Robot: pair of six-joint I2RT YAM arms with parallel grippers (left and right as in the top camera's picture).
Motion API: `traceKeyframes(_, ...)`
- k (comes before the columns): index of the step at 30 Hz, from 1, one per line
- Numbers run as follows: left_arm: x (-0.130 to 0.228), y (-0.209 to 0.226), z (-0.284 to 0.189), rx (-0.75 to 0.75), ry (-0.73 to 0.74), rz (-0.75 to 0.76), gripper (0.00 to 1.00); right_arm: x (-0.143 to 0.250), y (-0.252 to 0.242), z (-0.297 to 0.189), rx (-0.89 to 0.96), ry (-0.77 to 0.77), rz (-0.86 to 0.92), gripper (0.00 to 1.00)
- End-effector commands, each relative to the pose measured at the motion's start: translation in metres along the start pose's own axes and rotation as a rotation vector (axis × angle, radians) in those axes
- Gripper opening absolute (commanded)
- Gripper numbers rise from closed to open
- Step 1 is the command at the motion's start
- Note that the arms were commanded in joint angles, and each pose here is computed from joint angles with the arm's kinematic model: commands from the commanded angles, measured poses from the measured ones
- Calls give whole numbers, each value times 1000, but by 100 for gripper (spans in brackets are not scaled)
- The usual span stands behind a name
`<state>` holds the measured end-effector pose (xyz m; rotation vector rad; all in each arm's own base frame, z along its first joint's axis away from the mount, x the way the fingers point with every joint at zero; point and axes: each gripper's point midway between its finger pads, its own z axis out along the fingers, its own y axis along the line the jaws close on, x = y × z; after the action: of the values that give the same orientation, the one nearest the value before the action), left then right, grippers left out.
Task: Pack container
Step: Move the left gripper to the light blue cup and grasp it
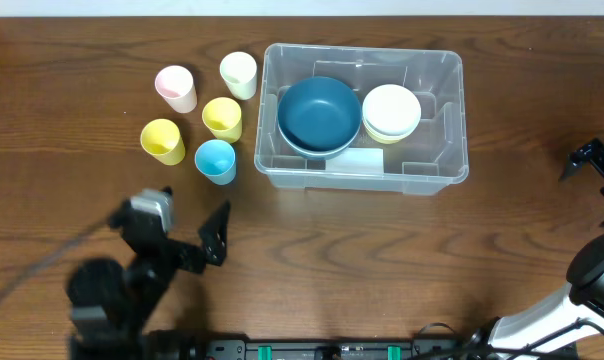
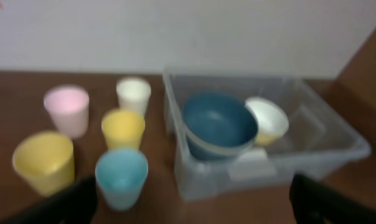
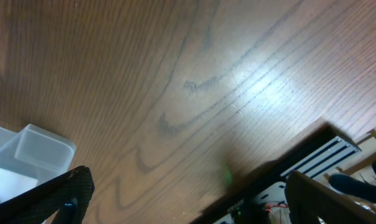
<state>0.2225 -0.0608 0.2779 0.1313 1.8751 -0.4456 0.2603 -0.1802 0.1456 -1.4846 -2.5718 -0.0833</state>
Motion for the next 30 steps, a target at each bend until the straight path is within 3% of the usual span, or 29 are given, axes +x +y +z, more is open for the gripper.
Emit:
traceKeyframes(1, -26, -12, 8, 57, 147, -19, 98, 2, -3, -7, -17, -19, 25, 99)
traceKeyframes(5, -17, 0, 28, 26, 354, -107, 98, 2, -3, -7, -17, -19, 25, 99)
traceKeyframes(9, 21, 61, 30, -386, 613, -384, 98, 2, -3, -7, -17, -19, 25, 99)
traceKeyframes(17, 81, 91, 77, -455, 909, -471, 98, 2, -3, -7, -17, -19, 25, 99)
traceKeyframes(22, 108, 104, 101, -470, 988, -498, 98, 2, -3, -7, -17, -19, 25, 99)
traceKeyframes(30, 114, 120, 134, -489, 929, -535, 98, 2, -3, -7, -17, -19, 25, 99)
